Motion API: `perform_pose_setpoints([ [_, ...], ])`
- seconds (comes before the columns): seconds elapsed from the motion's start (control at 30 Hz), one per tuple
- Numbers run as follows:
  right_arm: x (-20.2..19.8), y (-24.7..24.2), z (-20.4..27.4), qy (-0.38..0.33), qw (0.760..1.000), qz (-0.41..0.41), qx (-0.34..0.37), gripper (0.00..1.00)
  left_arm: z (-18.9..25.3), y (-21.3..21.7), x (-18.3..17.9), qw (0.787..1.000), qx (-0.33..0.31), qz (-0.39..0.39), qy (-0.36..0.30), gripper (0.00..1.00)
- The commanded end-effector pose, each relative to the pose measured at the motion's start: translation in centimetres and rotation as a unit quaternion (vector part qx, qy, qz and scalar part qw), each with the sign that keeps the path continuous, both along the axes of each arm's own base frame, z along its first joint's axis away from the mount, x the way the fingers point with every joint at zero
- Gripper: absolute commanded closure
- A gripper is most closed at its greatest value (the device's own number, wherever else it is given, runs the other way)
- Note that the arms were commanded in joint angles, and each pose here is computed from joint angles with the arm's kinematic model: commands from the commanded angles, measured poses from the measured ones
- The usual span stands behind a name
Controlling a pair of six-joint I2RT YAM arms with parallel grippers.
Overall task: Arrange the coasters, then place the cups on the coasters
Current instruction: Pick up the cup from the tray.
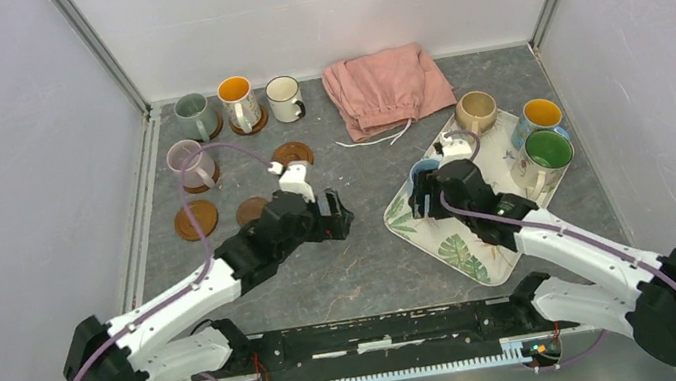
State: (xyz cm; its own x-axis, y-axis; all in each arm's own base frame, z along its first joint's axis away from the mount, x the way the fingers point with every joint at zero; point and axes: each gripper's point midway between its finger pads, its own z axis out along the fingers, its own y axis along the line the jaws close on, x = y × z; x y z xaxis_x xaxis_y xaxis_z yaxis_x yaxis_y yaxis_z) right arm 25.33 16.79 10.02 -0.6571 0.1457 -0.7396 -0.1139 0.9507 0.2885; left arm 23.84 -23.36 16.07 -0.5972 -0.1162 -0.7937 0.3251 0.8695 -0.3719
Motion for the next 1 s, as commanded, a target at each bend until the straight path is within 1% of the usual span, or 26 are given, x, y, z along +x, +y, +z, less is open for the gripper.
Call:
perform_pose_setpoints([
  [0.0, 1.7, -2.9, 5.9, -0.075, 0.995, -0.038, -0.061, 0.22, 1.0, -3.9, 0.2, 0.999, -0.03, 0.005, -0.019, 0.0],
  [0.1, 1.5, -5.5, 8.1, -0.104, 0.987, -0.075, -0.098, 0.18, 0.2, -6.5, 0.1, 1.0, -0.019, -0.01, -0.017, 0.0],
  [0.3, 0.5, -9.5, 11.9, -0.161, 0.97, -0.134, -0.12, 0.14, -0.5, -12.3, 0.5, 0.998, 0.015, -0.054, -0.024, 0.0],
  [0.4, -0.1, -10.6, 13.1, -0.177, 0.965, -0.146, -0.125, 0.13, -1.1, -15.1, 0.4, 0.997, 0.029, -0.072, -0.024, 0.0],
  [0.6, -1.2, -11.9, 15.3, -0.201, 0.96, -0.145, -0.13, 0.11, -3.2, -19.8, 0.3, 0.993, 0.061, -0.097, -0.015, 0.0],
  [0.73, -1.9, -12.6, 16.3, -0.213, 0.957, -0.145, -0.131, 0.1, -4.5, -21.7, 0.5, 0.993, 0.077, -0.091, -0.004, 0.03],
  [0.8, -2.0, -12.5, 16.5, -0.218, 0.958, -0.138, -0.127, 0.1, -5.2, -21.8, 0.7, 0.993, 0.085, -0.079, -0.002, 0.05],
  [0.97, -1.7, -11.7, 16.9, -0.226, 0.959, -0.12, -0.123, 0.1, -6.6, -21.8, 2.1, 0.991, 0.118, -0.055, -0.018, 0.14],
])
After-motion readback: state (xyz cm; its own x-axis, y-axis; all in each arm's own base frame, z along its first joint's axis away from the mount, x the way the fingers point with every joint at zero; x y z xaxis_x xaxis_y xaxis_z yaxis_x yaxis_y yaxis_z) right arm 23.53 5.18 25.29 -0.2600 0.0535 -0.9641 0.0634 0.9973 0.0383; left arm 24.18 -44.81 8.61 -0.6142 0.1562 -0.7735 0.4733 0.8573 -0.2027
